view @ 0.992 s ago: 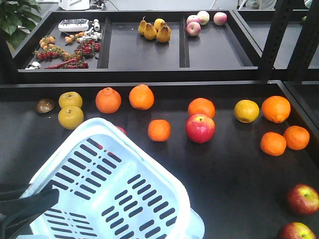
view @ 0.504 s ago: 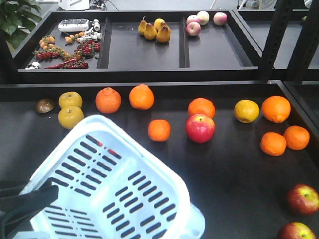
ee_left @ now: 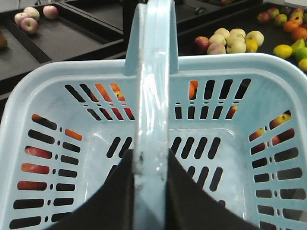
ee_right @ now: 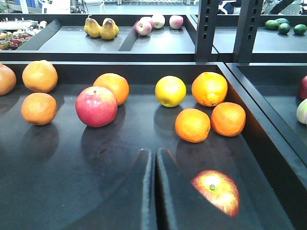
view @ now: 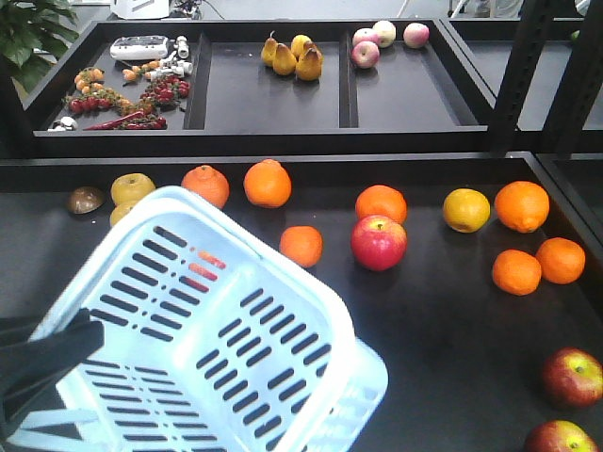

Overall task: Pick three apples into basket with both arms
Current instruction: 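Swing the light-blue basket over the table and lower it with the left gripper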

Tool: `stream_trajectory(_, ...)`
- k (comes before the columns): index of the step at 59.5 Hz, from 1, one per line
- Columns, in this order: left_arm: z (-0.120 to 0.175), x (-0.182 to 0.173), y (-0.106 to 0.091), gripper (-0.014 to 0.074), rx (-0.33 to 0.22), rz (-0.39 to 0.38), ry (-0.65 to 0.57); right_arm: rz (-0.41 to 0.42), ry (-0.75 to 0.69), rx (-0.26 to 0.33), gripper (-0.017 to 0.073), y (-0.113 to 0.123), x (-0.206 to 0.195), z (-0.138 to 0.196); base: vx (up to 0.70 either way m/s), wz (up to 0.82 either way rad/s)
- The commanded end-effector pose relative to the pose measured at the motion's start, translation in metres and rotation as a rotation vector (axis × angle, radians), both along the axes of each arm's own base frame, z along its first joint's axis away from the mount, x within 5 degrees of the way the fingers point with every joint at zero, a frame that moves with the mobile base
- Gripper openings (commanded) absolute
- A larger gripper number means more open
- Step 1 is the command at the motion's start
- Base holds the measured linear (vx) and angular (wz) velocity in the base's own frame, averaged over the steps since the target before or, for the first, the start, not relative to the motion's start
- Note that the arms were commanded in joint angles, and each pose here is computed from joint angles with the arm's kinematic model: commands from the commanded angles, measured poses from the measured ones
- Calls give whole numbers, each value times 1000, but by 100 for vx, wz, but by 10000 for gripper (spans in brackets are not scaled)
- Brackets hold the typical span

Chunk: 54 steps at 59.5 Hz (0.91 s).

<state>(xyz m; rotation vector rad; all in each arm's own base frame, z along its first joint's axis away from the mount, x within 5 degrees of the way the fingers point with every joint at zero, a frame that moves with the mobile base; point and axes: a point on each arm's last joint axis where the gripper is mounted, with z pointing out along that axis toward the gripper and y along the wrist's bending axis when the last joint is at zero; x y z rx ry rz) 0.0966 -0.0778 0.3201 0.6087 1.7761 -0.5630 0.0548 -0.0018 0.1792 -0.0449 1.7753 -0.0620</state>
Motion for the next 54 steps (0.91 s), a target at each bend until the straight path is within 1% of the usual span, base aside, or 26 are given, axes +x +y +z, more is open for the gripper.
stream_trajectory(1, 23, 6, 4, -6, -139, 89, -118, 6, -71, -11, 8, 0, 1, 3, 0, 0)
stream_trajectory(5, 27, 8, 6, -6, -170, 117, -148, 6, -71, -11, 8, 0, 1, 3, 0, 0)
stream_trajectory(6, 29, 9, 7, -6, -190, 132, -163, 6, -71, -11, 8, 0, 1, 3, 0, 0)
stream_trajectory(12, 37, 13, 11, -6, -260, 192, -213, 6, -71, -11, 8, 0, 1, 3, 0, 0)
stream_trajectory(16, 39, 19, 10, -6, -269, 216, -224, 6, -71, -11, 8, 0, 1, 3, 0, 0)
stream_trajectory(23, 45, 36, -1, -6, -243, 214, -194, 6, -71, -11, 8, 0, 1, 3, 0, 0)
stream_trajectory(25, 48, 44, -7, -6, -229, 205, -175, 6, -71, -11, 8, 0, 1, 3, 0, 0)
stream_trajectory(31, 55, 68, -25, -6, -164, 167, -128, 6, -71, -11, 8, 0, 1, 3, 0, 0)
stream_trajectory(36, 62, 94, -48, -6, -54, 88, -84, 6, -71, -11, 8, 0, 1, 3, 0, 0)
stream_trajectory(43, 64, 127, -76, -6, 65, -11, -43, 6, -71, -11, 8, 0, 1, 3, 0, 0)
stream_trajectory(49, 62, 153, -96, -6, 132, -73, -12, 6, -71, -11, 8, 0, 1, 3, 0, 0)
stream_trajectory(50, 58, 161, -102, -6, 147, -87, 6, 6, -71, -11, 8, 0, 1, 3, 0, 0)
stream_trajectory(54, 56, 176, -114, -6, 170, -121, 29, 6, -71, -11, 8, 0, 1, 3, 0, 0)
